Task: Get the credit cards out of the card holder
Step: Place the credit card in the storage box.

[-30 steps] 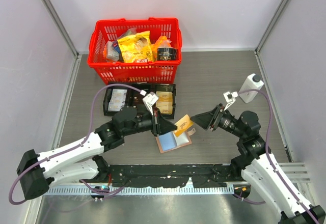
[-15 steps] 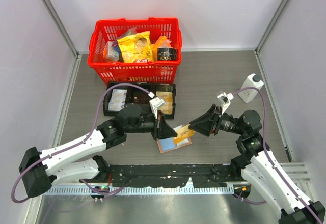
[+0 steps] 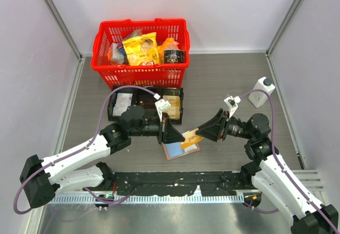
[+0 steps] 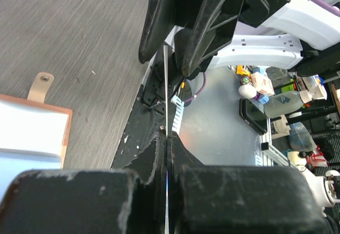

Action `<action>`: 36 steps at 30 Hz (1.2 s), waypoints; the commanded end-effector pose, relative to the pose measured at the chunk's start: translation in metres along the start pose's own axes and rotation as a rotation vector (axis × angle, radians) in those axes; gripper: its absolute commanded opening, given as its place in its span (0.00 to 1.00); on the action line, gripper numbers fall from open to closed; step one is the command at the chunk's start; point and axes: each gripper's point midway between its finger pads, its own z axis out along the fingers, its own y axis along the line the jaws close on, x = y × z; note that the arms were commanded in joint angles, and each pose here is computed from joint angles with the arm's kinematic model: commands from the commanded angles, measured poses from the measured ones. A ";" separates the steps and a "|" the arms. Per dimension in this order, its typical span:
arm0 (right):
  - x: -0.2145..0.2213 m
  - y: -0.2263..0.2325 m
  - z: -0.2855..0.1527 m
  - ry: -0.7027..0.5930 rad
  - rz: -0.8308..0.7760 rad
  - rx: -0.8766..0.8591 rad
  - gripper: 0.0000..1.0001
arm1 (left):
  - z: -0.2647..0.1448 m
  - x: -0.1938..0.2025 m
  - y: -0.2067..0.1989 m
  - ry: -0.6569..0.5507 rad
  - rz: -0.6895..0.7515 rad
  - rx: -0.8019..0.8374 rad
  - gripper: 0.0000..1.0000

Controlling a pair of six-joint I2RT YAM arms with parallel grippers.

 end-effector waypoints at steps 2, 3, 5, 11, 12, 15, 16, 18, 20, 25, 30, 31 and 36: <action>0.001 -0.007 0.002 0.008 -0.014 0.019 0.43 | -0.005 -0.026 -0.025 -0.072 0.059 0.092 0.00; 0.002 -0.006 0.002 0.010 -0.012 0.017 0.43 | -0.006 -0.025 -0.025 -0.072 0.060 0.092 0.00; 0.003 -0.006 0.002 0.016 -0.008 0.010 0.43 | -0.008 -0.027 -0.024 -0.081 0.062 0.087 0.00; -0.001 0.006 0.001 0.004 -0.017 -0.041 0.18 | -0.006 -0.031 -0.016 -0.086 0.049 0.065 0.00; 0.000 0.007 0.001 0.006 -0.015 -0.046 0.09 | -0.005 -0.031 -0.013 -0.085 0.045 0.053 0.00; -0.003 0.007 0.002 0.005 -0.013 -0.043 0.01 | -0.008 -0.038 0.005 -0.110 0.031 -0.026 0.02; -0.005 0.008 0.003 0.002 -0.014 -0.041 0.01 | -0.012 -0.043 0.015 -0.126 0.026 -0.072 0.04; -0.013 0.005 0.005 -0.015 -0.016 -0.011 0.01 | -0.023 -0.052 0.034 -0.163 0.022 -0.174 0.08; -0.017 -0.004 0.007 -0.013 -0.003 0.033 0.01 | -0.037 -0.059 0.055 -0.191 0.006 -0.301 0.16; -0.038 -0.046 0.018 -0.095 0.071 0.217 0.01 | -0.108 -0.081 0.111 -0.308 -0.043 -0.770 0.62; -0.059 -0.093 0.029 -0.185 0.143 0.410 0.01 | -0.200 -0.087 0.130 -0.401 -0.014 -1.196 0.81; -0.058 -0.102 0.030 -0.187 0.167 0.451 0.01 | -0.214 -0.088 0.129 -0.431 0.003 -1.249 0.86; -0.058 -0.144 0.060 -0.172 0.193 0.621 0.01 | -0.260 -0.081 0.130 -0.565 0.052 -1.402 1.00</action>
